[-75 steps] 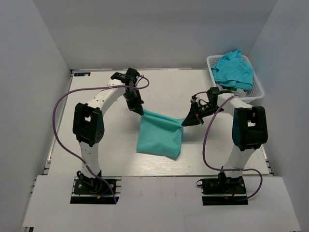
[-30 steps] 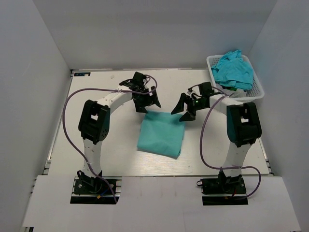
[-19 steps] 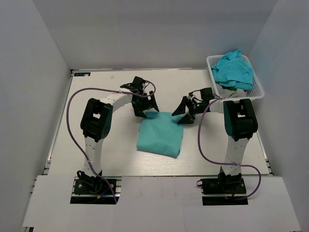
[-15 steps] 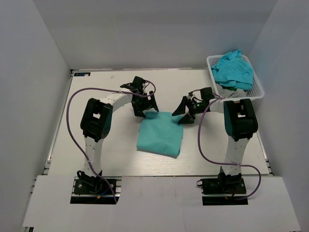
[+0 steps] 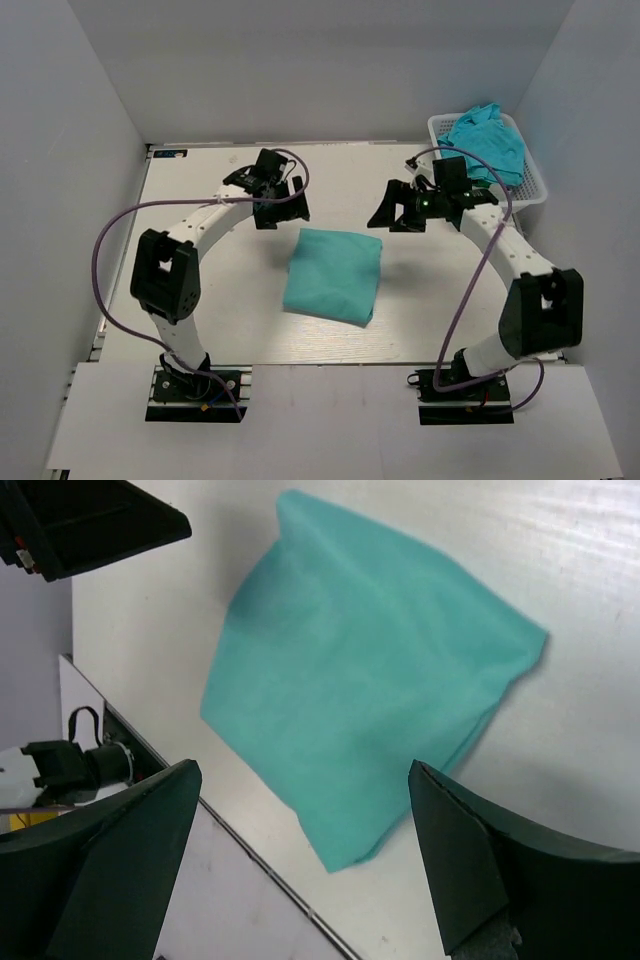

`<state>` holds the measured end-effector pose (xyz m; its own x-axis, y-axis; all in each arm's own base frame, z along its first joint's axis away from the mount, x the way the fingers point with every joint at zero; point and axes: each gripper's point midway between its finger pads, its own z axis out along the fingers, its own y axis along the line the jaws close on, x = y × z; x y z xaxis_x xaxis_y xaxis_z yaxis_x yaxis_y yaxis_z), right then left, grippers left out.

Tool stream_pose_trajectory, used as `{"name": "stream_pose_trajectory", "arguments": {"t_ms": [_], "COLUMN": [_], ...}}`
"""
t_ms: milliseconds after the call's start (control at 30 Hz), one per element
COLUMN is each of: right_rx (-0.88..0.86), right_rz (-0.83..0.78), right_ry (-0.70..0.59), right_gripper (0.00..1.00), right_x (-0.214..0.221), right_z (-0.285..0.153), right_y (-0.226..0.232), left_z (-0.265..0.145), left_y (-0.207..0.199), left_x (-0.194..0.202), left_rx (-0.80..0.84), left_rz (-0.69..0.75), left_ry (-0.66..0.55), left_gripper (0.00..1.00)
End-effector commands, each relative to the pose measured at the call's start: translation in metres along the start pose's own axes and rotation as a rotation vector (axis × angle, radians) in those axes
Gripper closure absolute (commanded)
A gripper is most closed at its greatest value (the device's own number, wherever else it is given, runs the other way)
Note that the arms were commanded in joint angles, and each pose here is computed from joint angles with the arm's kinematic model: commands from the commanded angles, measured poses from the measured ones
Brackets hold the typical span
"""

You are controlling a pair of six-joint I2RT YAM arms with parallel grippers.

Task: Fold and stack the t-shirts
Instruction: Put the neatly folded tshirt into the corner of the board with the left arm

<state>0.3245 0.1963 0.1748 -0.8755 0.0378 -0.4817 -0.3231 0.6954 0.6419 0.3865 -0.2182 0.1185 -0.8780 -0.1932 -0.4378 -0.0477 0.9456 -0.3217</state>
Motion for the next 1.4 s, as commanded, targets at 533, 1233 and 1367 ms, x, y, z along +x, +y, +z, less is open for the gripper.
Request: {"name": "stream_pose_trajectory", "arguments": {"t_ms": [533,1233,1367], "right_rx": [0.146,0.323,0.292], "right_rz": [-0.026,-0.074,-0.071], "right_ry": [0.012,-0.054,-0.045], "right_gripper": [0.10,0.10,0.10], "right_x": [0.048,-0.006,-0.023], "right_z": [-0.042,-0.040,-0.028], "right_y": [-0.008,-0.035,-0.032], "left_z": [0.062,0.047,0.039], "left_y": [0.027,0.151,0.208], "left_x": [0.135,-0.089,-0.153], "left_rx": [-0.049,-0.561,-0.637], "left_rz": [0.154,-0.031,-0.041], "left_ry": [0.260,-0.187,-0.262], "left_gripper": [0.65,1.00,1.00]}}
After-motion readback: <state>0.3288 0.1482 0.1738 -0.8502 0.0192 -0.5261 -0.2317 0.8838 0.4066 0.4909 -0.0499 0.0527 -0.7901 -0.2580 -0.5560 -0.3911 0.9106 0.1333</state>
